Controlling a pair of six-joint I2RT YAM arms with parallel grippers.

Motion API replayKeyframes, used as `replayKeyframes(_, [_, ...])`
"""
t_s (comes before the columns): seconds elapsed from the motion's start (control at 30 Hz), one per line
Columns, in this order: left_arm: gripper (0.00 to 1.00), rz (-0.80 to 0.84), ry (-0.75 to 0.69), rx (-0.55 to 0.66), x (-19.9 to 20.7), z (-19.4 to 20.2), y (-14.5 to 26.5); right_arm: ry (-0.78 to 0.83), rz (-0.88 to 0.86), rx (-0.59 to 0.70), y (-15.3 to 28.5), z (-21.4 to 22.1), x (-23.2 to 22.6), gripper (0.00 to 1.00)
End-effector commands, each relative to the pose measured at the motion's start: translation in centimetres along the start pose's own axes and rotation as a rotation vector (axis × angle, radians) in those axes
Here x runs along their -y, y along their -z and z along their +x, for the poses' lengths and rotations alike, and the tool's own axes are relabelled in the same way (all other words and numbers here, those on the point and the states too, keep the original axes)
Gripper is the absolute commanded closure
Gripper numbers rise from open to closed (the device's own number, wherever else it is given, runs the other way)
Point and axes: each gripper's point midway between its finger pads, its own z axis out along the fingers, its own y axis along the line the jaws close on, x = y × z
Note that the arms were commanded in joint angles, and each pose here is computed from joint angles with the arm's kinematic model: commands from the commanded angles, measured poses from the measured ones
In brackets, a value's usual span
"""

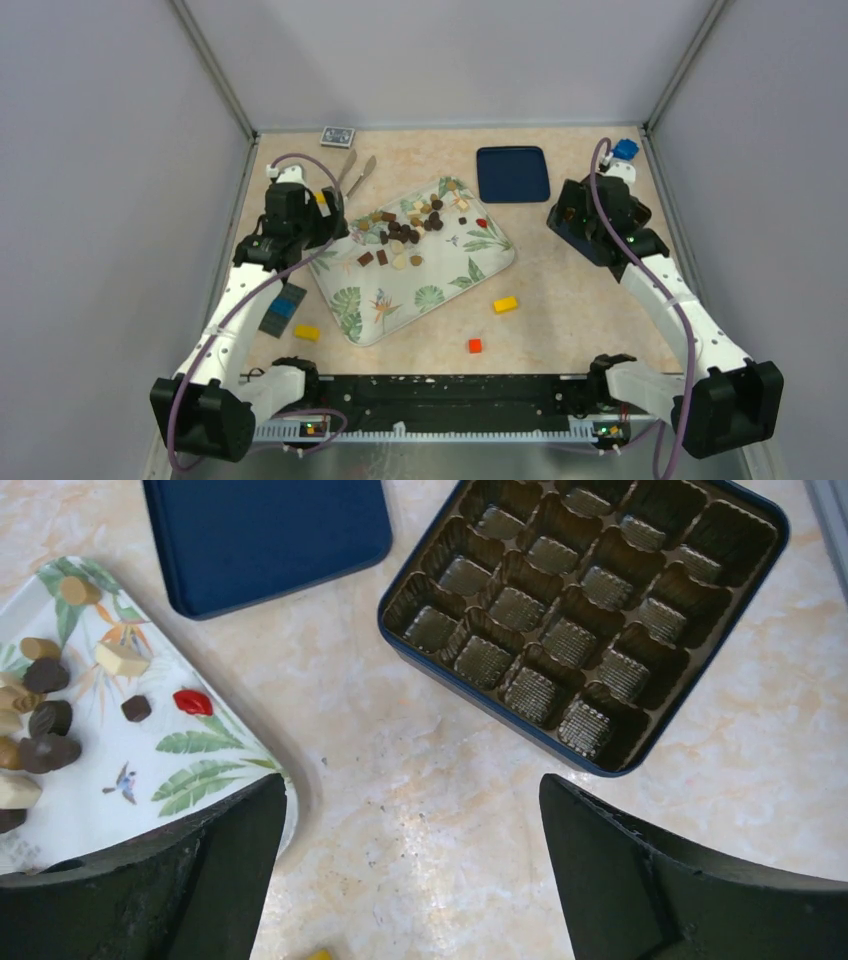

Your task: Pack the chocolate

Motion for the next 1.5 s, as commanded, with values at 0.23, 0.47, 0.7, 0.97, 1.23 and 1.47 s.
replayKeyframes(0.23, [0.01, -0.074, -0.034, 0.067, 0.0, -4.2, -2.3, -0.039, -0.198, 0.118, 1.9, -2.1, -2.8, 0.07])
replayKeyframes(0.47, [0.01, -0.143, -0.109, -0.091, 0.5, -5.1, -8.3, -0.025, -0.242, 0.142, 2.8, -2.6, -3.3, 0.07])
replayKeyframes(0.7, [0.06, -0.134, -0.131, -0.182, 2.1, -5.8, -14.1, -0.046, -0.289, 0.121, 3.0, -2.0, -4.1, 0.07])
replayKeyframes(0.97, [0.19, -0.077, -0.256, -0.233, 2.6, -4.6, -18.6, -0.041, -0.281, 0.114, 3.1, -1.7, -3.8, 0.08])
replayKeyframes(1.23, [0.35, -0.092, -0.279, -0.230, 1.8, -3.3, -20.1, -0.032, -0.275, 0.083, 2.1, -0.9, -4.0, 0.09])
replayKeyframes(1.47, [0.35, -0.097, -0.317, -0.238, 1.6, -3.2, -21.6, 0.015, -0.135, 0.028, 0.2, -0.6, -2.2, 0.10])
